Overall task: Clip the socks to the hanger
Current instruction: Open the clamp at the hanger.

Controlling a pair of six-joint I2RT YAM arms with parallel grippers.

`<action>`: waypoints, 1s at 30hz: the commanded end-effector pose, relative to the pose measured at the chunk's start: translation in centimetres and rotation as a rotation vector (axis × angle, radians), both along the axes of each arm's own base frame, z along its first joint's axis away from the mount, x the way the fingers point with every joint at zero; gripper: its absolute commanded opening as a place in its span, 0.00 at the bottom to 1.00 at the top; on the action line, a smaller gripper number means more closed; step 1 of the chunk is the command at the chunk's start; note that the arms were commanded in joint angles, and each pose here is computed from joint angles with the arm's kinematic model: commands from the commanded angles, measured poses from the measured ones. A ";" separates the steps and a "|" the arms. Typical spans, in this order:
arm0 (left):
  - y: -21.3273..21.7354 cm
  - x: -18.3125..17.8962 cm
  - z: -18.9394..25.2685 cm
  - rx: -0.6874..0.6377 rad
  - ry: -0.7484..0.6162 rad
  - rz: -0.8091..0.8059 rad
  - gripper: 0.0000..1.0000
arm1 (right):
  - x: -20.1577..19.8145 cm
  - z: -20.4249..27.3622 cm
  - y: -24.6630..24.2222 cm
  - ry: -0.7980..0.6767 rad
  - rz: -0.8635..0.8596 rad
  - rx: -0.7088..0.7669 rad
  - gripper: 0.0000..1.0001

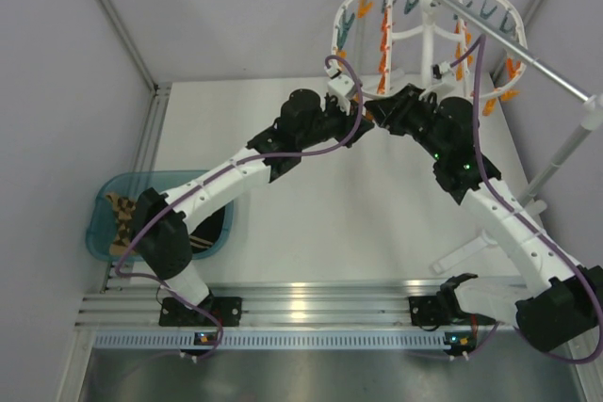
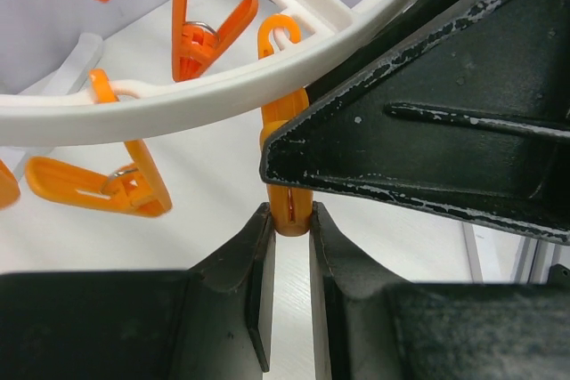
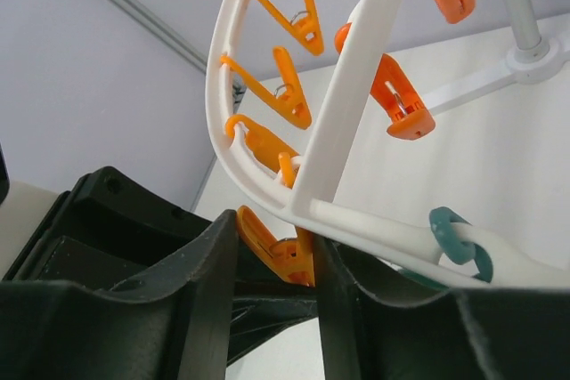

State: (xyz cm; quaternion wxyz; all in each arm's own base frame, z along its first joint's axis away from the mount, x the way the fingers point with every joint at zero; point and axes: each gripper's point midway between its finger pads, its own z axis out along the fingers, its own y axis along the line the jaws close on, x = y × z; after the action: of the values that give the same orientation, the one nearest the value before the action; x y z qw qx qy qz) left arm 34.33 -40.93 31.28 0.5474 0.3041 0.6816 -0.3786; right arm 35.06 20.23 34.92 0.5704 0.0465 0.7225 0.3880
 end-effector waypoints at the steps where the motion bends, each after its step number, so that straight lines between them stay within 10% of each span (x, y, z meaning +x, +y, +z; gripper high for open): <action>1: 0.1 -1.4 1.1 0.023 -0.004 -0.029 0.00 | 0.2 3.8 0.4 -0.105 0.002 0.025 0.19; 5: 0.3 -1.5 1.2 0.024 -0.009 -0.029 0.17 | 0.3 3.2 0.4 -0.091 0.001 0.013 0.00; 10: 1.1 -1.6 1.9 0.003 -0.018 0.003 0.40 | 0.1 3.3 0.4 -0.096 0.009 0.025 0.00; 30: 2.2 -0.9 7.3 -0.257 -0.180 0.031 0.50 | -0.9 4.7 1.8 -0.109 0.128 0.131 0.00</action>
State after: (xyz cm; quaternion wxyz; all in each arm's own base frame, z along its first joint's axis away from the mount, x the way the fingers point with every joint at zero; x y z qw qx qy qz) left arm 34.18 -38.87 34.31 0.6046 0.2586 0.6389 -0.3992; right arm 34.54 21.63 37.38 0.5701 0.0290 0.6882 0.4477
